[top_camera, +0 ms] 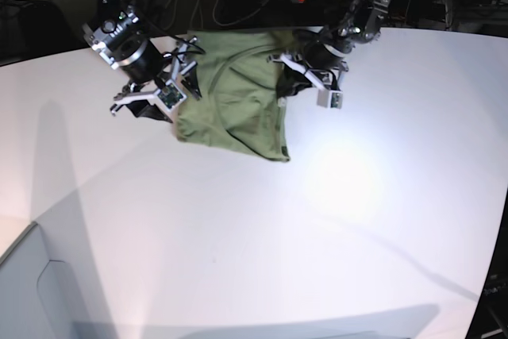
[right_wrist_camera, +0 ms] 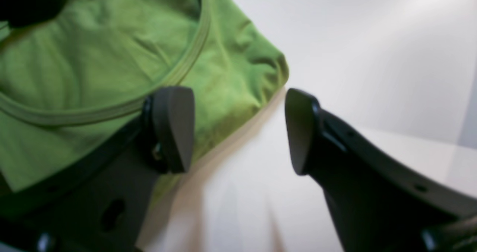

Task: Fold the T-shirt properly
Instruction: 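Pull the held edge with the left gripper across toward the right gripper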

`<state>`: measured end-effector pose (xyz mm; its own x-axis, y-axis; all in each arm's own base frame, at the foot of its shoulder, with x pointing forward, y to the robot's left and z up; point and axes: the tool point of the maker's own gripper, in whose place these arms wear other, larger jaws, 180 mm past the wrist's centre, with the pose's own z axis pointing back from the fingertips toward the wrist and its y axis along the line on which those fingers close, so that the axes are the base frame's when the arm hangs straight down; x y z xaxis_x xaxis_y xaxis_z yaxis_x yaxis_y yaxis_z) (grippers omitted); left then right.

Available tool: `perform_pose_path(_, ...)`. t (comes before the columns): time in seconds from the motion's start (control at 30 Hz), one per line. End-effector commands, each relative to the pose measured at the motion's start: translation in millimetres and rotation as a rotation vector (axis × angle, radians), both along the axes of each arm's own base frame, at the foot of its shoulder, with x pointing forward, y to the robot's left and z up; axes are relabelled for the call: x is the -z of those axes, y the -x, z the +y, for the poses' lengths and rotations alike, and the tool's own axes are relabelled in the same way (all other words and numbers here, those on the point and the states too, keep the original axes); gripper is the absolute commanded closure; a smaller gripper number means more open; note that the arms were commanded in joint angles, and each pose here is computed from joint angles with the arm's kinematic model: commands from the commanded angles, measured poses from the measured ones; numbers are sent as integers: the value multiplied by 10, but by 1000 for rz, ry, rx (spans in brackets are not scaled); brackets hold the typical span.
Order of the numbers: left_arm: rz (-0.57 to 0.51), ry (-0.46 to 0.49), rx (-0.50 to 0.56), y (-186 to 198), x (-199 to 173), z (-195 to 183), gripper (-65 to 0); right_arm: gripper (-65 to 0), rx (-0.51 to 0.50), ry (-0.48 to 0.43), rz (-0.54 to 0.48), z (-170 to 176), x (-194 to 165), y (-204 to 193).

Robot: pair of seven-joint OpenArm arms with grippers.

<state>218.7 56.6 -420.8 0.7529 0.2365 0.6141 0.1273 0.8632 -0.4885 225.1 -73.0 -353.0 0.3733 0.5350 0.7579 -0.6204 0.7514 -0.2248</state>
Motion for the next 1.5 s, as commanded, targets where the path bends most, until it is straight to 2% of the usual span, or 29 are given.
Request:
perform_pose_path(0.0, -11, 4, -8, -46, -17, -12, 0, -365, -14, -23, -38, 39, -109, -35)
perform_pose_path(0.17, -15, -6, 8, -146, 26, -33, 0, -364, -3, -16, -41, -9, -112, -50)
perform_pose_path(0.43, -59, -35, 117, -333, -18, -198, 0, -368, 122, 10, -83, -383, -234, -157)
perform_pose_path(0.7, -126, -29, 436, -588, 90, -556, 0, -369, 218, 25, -118, -640, -355, -186)
perform_pose_path(0.9, -109, -166, 707, -864, 122, -679, 0, -365, 268, 31, -108, -767, -334, -149)
perform_pose_path(1.07, -166, -243, 867, -1150, -12, -876, 0, -365, 375, 17, -100, -952, -315, -96)
perform_pose_path(1.17, -191, -276, 926, -1305, -96, -1040, 0, -364, 413, 12, -94, -1014, -301, -64)
perform_pose_path(1.3, -238, -320, 1034, -1310, -152, -1302, 0, -364, 450, 6, -79, -1066, -267, -2)
perform_pose_path(1.47, -344, -471, 1232, -1209, -138, -1606, 0, -364, 450, 6, -67, -1058, -237, 33)
